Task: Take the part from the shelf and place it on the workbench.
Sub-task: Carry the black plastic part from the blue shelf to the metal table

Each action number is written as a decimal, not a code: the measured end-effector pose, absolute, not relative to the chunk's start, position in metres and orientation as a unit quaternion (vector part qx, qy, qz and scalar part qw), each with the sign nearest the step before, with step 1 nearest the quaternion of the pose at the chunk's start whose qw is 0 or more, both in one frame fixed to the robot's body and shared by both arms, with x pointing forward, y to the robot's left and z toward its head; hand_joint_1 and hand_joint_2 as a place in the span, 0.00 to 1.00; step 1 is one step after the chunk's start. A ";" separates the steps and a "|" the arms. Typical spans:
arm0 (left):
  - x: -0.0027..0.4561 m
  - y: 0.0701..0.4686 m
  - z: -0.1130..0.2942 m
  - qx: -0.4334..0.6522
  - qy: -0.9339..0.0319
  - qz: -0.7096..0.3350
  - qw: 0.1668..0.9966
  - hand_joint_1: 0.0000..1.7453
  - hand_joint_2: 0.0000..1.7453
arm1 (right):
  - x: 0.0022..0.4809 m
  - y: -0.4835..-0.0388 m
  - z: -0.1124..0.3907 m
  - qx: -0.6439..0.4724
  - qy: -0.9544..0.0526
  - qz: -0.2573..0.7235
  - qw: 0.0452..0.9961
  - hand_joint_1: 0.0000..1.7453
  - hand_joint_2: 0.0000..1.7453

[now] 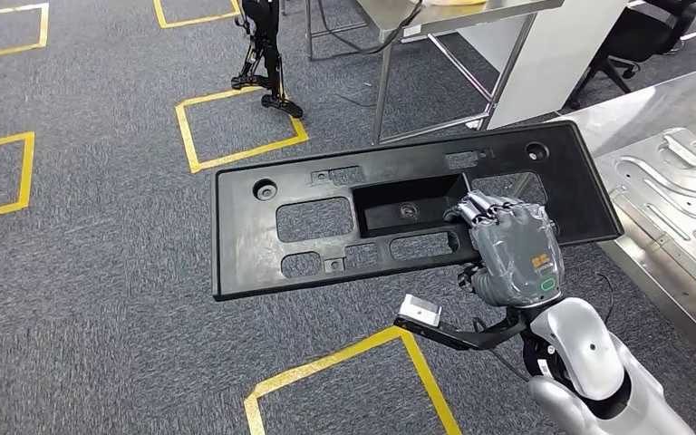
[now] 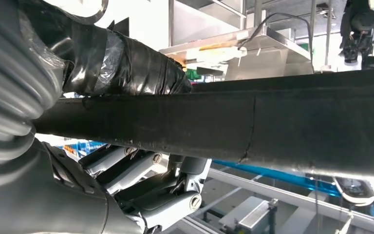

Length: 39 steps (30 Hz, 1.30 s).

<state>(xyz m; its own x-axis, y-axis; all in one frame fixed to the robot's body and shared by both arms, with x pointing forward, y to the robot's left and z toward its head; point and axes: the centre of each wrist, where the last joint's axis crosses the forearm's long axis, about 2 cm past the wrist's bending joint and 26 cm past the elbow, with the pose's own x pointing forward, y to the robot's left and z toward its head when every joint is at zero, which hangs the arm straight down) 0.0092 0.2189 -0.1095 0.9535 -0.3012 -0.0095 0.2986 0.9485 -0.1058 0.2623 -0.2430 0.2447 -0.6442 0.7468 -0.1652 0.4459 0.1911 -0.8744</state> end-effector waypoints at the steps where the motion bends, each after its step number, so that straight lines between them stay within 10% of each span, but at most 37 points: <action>1: 0.009 0.219 -0.109 -0.051 0.013 -0.152 0.987 0.00 1.00 | 0.262 -0.243 0.245 -0.394 -0.756 0.500 0.150 1.00 1.00; 39: 0.008 0.223 -0.110 -0.029 0.006 -0.138 0.990 0.00 1.00 | 0.255 -0.225 0.227 -0.404 -0.756 0.478 0.194 1.00 1.00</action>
<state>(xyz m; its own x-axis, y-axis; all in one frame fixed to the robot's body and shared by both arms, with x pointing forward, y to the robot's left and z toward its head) 0.0081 0.2231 -0.1101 0.9618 -0.2738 -0.0041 0.2731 0.9602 -0.0582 0.2547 -0.2250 0.2272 -0.5991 0.7953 -0.0931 0.4251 0.2174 -0.8787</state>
